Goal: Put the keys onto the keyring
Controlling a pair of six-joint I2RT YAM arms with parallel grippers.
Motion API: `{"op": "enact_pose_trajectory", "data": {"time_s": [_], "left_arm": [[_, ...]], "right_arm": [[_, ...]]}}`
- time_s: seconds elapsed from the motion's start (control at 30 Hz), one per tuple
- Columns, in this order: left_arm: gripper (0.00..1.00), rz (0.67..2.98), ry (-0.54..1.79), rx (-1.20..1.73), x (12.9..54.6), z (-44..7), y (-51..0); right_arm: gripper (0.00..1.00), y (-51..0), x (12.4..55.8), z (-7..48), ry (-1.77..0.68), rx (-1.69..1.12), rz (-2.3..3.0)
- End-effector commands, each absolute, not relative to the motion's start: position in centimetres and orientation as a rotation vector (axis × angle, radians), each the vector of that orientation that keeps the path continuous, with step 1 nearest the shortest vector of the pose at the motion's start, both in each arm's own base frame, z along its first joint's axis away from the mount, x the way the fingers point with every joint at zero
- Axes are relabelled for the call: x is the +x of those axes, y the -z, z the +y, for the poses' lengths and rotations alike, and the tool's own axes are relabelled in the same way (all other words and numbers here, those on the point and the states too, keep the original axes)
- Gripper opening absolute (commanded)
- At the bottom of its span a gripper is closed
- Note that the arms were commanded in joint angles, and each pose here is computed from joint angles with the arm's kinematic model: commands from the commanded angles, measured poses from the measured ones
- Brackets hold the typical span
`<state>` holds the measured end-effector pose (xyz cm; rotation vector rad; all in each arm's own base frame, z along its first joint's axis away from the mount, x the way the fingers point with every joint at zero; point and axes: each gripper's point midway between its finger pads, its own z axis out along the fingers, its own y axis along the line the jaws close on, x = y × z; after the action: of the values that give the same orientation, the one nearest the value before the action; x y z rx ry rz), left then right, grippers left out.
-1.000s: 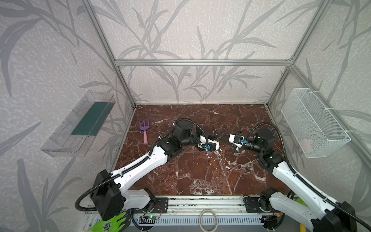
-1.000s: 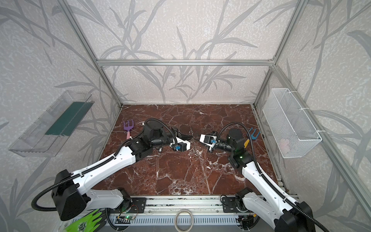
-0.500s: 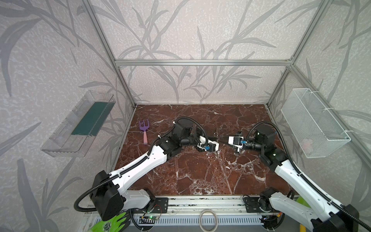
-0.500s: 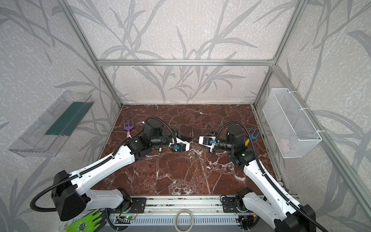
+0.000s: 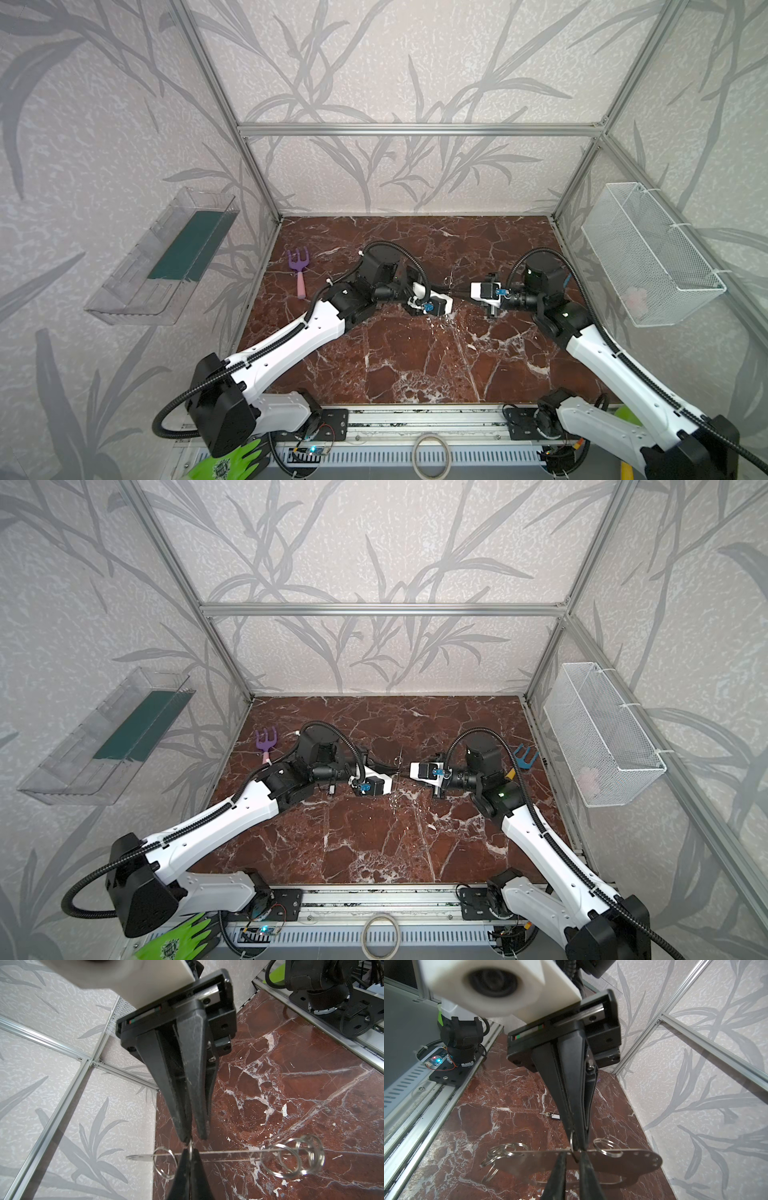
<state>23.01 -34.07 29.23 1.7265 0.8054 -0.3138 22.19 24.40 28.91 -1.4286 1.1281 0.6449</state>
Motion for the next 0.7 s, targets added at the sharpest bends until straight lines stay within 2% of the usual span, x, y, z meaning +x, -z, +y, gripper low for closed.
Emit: {"op": "enact_pose_trajectory", "data": {"time_s": [0.0,0.2,0.43,0.67], "left_arm": [[0.0,0.72,0.304,1.708,22.4,-34.1,-31.9],[0.0,0.709,0.298,1.731,22.3,-34.1,-31.6],[0.0,0.696,0.286,1.74,22.3,-34.2,-31.6],[0.0,0.701,0.307,1.703,22.3,-34.6,-32.3]], "right_arm": [[0.13,-30.1,22.0,24.5,-0.661,-1.432,1.105],[0.11,-30.1,22.0,24.6,-0.679,-1.427,1.107],[0.0,-30.3,22.5,24.7,-0.686,-1.398,1.119],[0.0,-29.4,23.8,25.2,-0.588,-1.364,1.162]]}}
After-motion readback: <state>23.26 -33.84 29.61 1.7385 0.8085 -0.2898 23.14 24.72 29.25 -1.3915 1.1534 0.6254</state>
